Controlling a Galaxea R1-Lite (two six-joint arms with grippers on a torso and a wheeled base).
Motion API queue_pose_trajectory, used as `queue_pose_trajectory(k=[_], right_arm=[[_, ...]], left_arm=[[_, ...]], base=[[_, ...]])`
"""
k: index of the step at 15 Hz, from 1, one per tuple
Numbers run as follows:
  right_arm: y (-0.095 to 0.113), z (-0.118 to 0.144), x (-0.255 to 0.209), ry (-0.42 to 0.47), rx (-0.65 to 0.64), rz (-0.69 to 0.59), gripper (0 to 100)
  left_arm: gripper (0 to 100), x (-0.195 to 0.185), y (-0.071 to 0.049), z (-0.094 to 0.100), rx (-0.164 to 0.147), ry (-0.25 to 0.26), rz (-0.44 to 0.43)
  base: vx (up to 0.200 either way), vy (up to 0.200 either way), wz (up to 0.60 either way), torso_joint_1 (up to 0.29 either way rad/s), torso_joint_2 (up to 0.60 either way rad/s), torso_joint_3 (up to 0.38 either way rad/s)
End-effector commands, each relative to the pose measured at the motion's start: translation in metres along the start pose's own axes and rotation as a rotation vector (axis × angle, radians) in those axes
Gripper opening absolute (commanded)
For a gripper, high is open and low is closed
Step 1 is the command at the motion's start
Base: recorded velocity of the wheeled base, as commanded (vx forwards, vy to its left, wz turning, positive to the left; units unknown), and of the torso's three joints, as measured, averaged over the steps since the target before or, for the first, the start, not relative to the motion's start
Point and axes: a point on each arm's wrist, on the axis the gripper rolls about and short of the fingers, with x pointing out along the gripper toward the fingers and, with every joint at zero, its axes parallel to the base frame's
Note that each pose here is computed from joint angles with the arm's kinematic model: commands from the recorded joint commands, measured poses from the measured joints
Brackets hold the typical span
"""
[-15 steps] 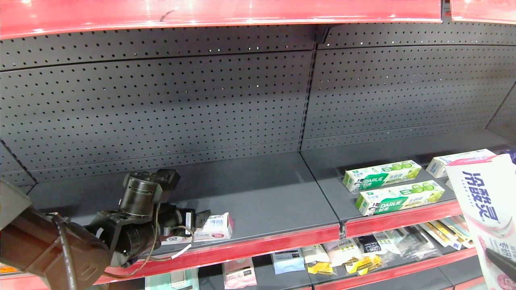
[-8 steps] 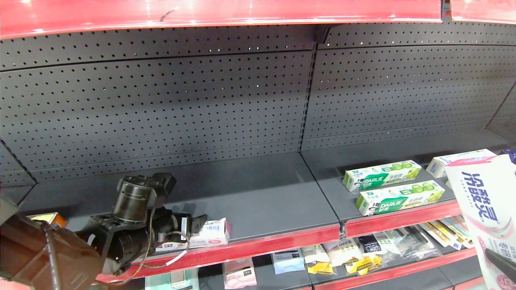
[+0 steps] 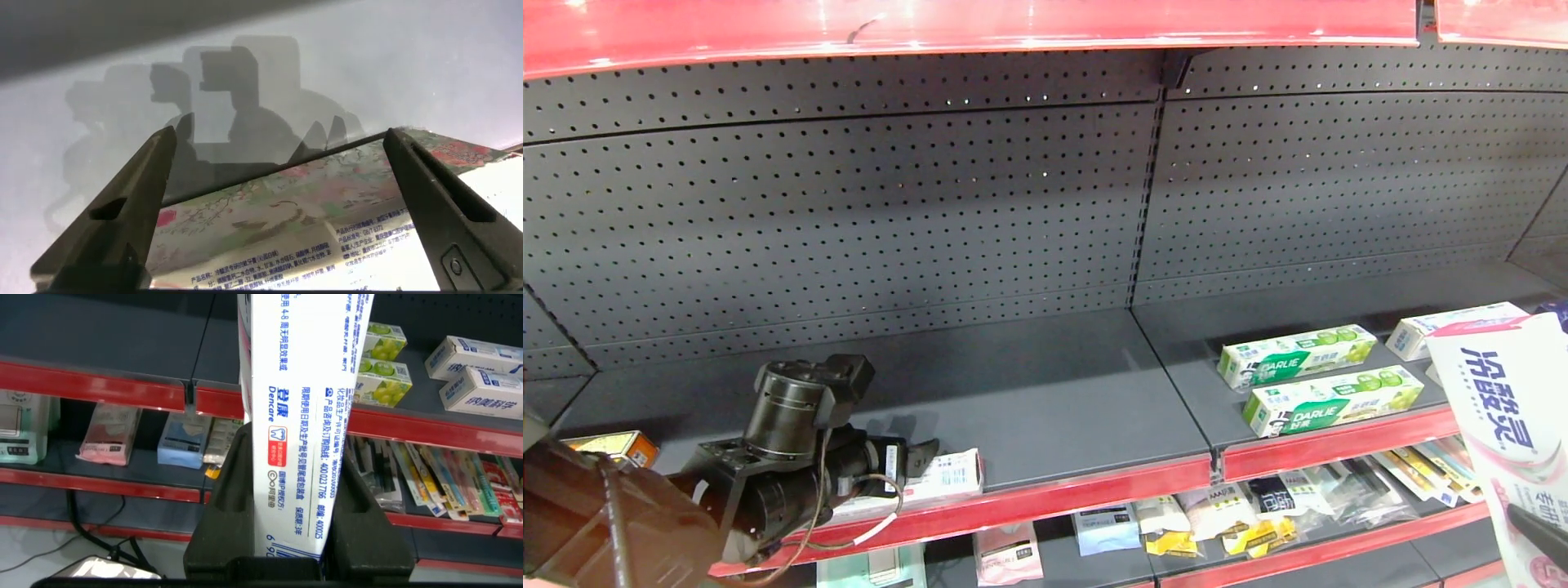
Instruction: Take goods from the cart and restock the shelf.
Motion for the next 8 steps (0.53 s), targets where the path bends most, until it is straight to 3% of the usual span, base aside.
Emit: queue_pose_trajectory(k=[1,5,8], right_arm=[[0.000,0.000,0.000,0.000,0.000,0.001,0],[0.000,-0.002,-0.001,0.000,0.000,0.001,0],[0.000,-0.002,-0.001,0.000,0.000,0.001,0]], left_arm=[[100,-0.001,0.001,0.000,-0.003,-0.004,0.002],[100,0.001,-0.001,0.006,-0.009,-0.028,-0.002],[100,-0.003,-0.003,0.016,-0.017,-0.076,-0.010]], base=[[0.000,0.000,0.00,0.000,0.00,0.000],[0.000,0.000,0.00,0.000,0.00,0.000],[0.000,0.000,0.00,0.000,0.00,0.000]])
